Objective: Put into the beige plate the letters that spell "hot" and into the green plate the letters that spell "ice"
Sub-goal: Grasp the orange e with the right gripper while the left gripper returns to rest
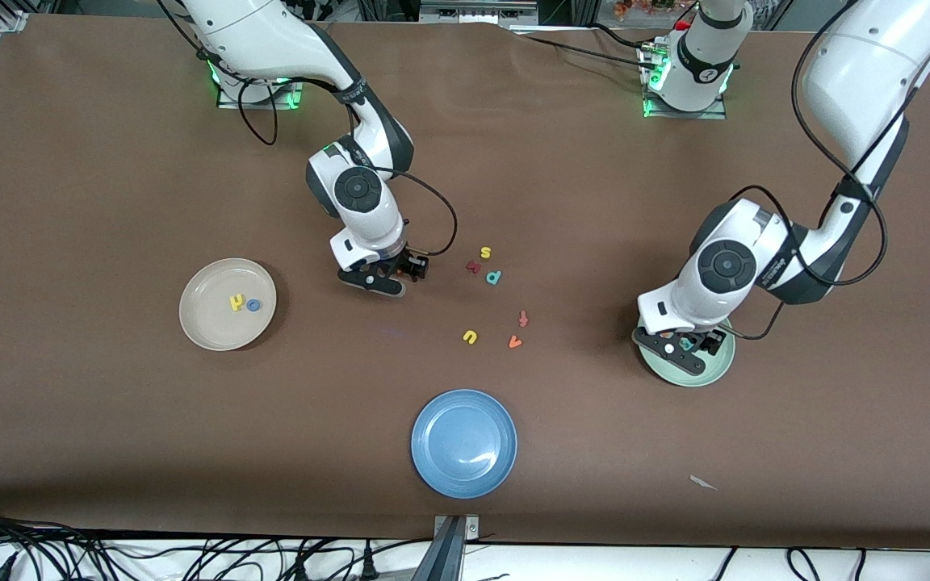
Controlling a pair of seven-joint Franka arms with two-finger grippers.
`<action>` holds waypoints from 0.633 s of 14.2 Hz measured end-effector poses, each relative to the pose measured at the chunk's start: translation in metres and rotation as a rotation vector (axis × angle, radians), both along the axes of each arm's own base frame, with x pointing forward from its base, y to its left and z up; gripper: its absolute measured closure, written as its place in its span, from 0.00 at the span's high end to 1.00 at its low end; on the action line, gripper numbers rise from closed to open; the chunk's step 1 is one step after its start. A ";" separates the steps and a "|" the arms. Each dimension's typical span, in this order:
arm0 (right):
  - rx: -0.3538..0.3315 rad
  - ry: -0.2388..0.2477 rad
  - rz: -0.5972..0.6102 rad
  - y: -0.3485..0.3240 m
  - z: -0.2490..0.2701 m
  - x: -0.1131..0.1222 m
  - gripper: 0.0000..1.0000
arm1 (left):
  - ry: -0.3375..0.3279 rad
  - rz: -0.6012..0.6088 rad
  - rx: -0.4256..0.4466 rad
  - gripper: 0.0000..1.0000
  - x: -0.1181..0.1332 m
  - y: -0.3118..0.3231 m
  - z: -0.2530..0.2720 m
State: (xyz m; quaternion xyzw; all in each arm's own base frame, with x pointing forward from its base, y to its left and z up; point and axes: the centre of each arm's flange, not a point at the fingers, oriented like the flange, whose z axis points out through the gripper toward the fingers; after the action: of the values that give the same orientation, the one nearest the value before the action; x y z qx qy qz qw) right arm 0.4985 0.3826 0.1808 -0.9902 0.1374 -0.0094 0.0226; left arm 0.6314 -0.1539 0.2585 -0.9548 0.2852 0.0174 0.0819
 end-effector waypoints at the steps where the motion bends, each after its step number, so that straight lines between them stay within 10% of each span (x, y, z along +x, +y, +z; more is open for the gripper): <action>1: -0.001 0.002 0.001 0.000 -0.001 -0.001 0.69 | 0.001 0.010 0.003 1.00 -0.001 -0.003 0.014; 9: -0.010 0.014 0.008 0.001 -0.006 -0.008 0.53 | -0.059 0.096 0.019 1.00 0.027 -0.015 0.164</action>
State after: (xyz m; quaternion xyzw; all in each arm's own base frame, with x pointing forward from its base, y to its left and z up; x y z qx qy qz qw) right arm 0.4910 0.3839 0.1744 -0.9909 0.1334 -0.0032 0.0166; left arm 0.6582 -0.1684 0.4228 -0.9666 0.2365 -0.0041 0.0983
